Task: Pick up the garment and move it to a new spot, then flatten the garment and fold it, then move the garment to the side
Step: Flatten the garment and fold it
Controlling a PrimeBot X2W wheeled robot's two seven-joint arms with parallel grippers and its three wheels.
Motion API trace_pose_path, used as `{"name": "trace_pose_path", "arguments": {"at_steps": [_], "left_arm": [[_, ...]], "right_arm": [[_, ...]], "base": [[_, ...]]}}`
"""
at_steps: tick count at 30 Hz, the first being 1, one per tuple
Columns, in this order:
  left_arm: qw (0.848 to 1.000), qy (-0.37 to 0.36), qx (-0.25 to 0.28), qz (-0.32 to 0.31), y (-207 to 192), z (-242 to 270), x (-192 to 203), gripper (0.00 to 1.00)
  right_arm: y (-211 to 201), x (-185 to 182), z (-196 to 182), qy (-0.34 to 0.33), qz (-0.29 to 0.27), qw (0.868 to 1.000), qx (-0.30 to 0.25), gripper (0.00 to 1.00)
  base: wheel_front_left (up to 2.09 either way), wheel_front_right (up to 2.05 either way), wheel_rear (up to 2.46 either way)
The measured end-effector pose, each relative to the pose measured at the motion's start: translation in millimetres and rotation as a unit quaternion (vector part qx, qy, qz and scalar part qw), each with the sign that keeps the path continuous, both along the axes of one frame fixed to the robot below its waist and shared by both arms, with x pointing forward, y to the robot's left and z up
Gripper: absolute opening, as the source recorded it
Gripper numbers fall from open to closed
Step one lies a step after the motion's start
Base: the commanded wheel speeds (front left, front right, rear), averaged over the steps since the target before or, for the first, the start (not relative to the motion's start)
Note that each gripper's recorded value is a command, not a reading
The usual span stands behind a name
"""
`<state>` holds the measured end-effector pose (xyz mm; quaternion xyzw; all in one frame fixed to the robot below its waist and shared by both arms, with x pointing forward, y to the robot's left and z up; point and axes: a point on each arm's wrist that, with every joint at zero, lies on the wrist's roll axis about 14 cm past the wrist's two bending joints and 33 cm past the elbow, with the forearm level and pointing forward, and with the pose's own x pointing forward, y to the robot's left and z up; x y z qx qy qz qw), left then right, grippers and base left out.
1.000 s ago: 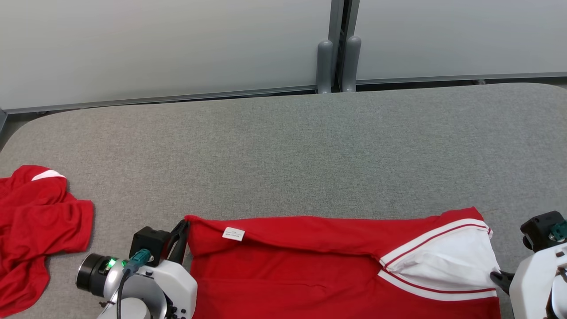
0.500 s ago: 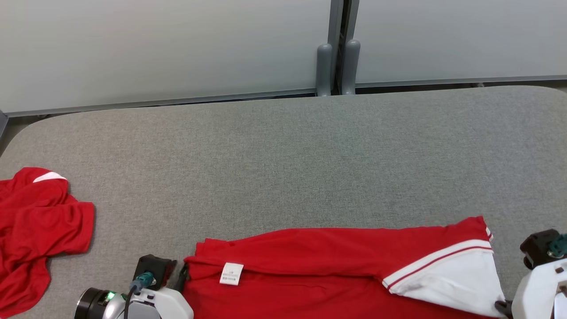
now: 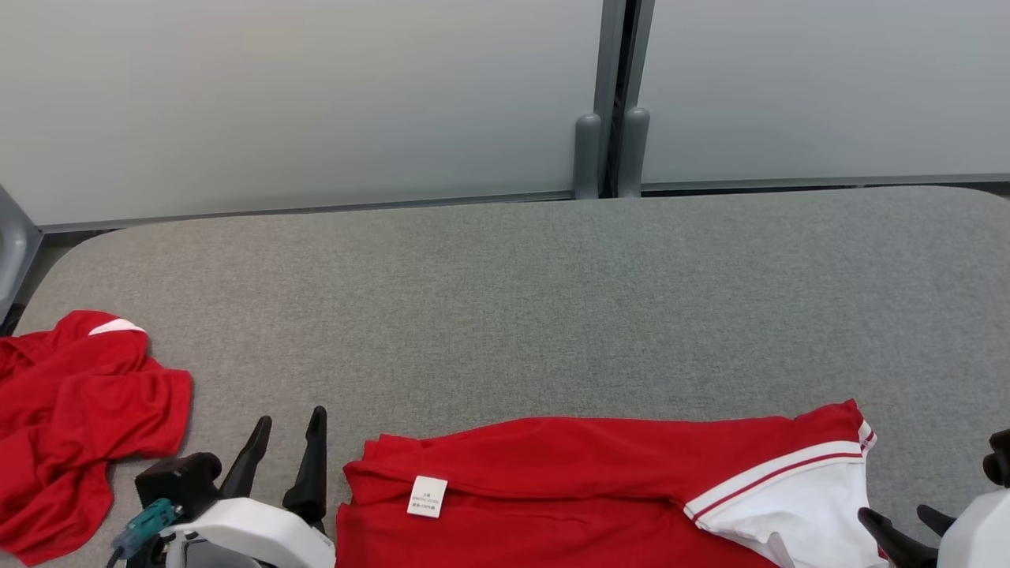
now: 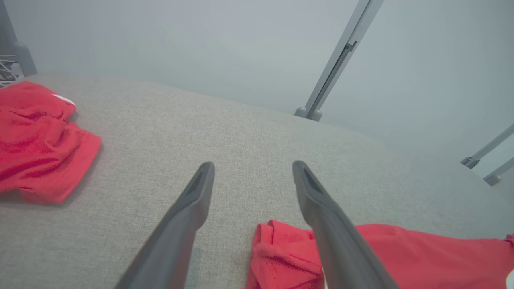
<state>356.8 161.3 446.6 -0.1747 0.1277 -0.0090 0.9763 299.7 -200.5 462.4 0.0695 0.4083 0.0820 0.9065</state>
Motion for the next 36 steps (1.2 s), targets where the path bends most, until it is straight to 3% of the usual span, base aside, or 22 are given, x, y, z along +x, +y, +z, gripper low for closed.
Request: {"name": "trace_pose_path", "arguments": {"at_steps": [5, 11, 19, 36], "left_arm": [[0.993, -0.104, -0.048, 0.031, 13, 55, 3, 1.00], [0.989, -0.133, -0.053, 0.037, 20, 61, -5, 1.00], [0.991, -0.118, -0.043, 0.054, 38, 47, -7, 1.00], [0.992, -0.097, -0.054, 0.061, 53, 39, -16, 1.00]], "right_arm": [[-4, 2, 4, -0.038, -0.055, 0.998, 0.020, 1.00], [-23, 13, -9, -0.034, -0.102, 0.994, 0.008, 1.00], [-21, 20, -44, 0.047, -0.100, 0.994, -0.004, 1.00], [-7, 35, -92, 0.125, -0.094, 0.988, 0.004, 1.00]], "base": [[0.00, 0.00, 0.00], [0.00, 0.00, 0.00], [0.00, 0.00, 0.00], [0.00, 0.00, 0.00]]}}
